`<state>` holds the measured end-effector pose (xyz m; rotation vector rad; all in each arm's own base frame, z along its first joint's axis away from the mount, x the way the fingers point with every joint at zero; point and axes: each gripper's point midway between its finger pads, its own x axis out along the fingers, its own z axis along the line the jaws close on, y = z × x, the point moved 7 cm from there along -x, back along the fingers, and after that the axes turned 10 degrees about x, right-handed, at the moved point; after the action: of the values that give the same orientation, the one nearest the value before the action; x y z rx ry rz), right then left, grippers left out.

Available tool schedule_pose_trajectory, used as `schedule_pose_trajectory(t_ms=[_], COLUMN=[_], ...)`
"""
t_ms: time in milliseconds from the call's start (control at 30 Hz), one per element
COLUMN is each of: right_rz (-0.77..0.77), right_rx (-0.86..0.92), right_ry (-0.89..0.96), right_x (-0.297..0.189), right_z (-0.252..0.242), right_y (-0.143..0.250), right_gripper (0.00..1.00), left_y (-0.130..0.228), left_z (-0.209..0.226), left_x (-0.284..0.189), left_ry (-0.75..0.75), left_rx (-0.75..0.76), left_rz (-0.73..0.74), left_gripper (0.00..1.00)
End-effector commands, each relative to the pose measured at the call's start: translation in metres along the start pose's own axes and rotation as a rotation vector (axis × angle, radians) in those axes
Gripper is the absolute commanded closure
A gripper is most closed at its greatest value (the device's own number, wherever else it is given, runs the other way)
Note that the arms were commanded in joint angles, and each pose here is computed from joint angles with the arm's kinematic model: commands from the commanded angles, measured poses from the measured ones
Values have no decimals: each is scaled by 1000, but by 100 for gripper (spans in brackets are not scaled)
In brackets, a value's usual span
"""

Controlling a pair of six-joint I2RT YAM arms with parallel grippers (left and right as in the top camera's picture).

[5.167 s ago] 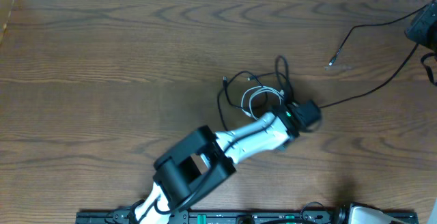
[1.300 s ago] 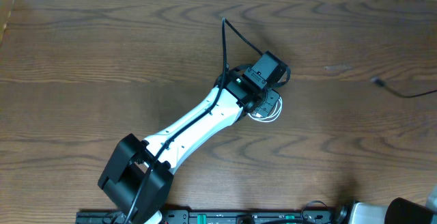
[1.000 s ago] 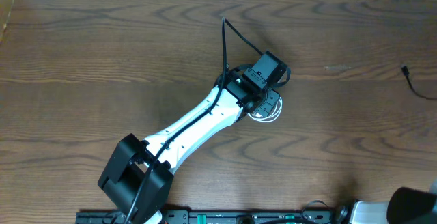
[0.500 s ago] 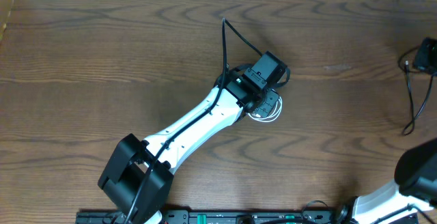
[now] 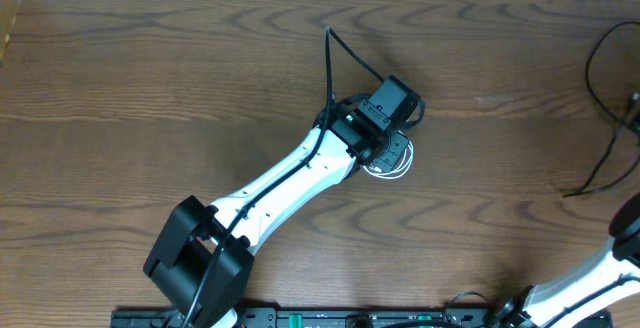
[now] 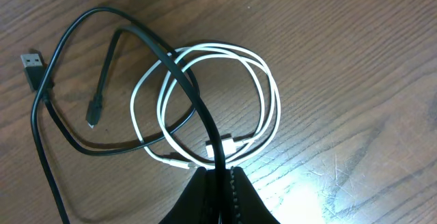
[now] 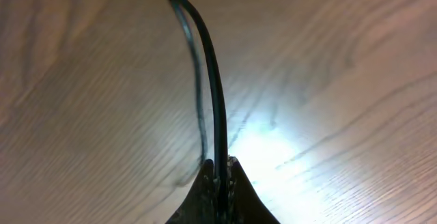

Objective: Untangle cables

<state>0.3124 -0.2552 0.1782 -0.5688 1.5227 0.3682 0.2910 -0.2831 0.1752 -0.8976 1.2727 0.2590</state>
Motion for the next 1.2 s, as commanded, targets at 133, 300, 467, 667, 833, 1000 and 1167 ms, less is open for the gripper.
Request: schedule_pose_trajectory(t_ms=[133, 300, 467, 667, 833, 1000, 1167], right_rz=[50, 66, 82, 97, 120, 54, 16], right_rx=[191, 132, 125, 131, 327, 378, 402], right_ry=[-216, -377, -486, -461, -139, 76, 35], right_x=[-2, -7, -13, -13, -16, -47, -77], right_z=[-25, -12, -2, -5, -36, -61, -59], right_y=[-10, -10, -9, -6, 2, 1, -3], right_gripper=[93, 82, 1, 1, 1, 1, 1], left_y=[2, 1, 1, 1, 1, 1, 1], left_z=[3, 2, 1, 1, 1, 1, 1], left_x=[3, 3, 3, 3, 3, 3, 3], left_ry=[-11, -7, 8, 8, 8, 8, 8], left_rx=[-13, -13, -13, -13, -13, -13, -13], left_rz=[13, 9, 5, 6, 6, 5, 6], left_gripper=[92, 92, 92, 92, 92, 92, 92])
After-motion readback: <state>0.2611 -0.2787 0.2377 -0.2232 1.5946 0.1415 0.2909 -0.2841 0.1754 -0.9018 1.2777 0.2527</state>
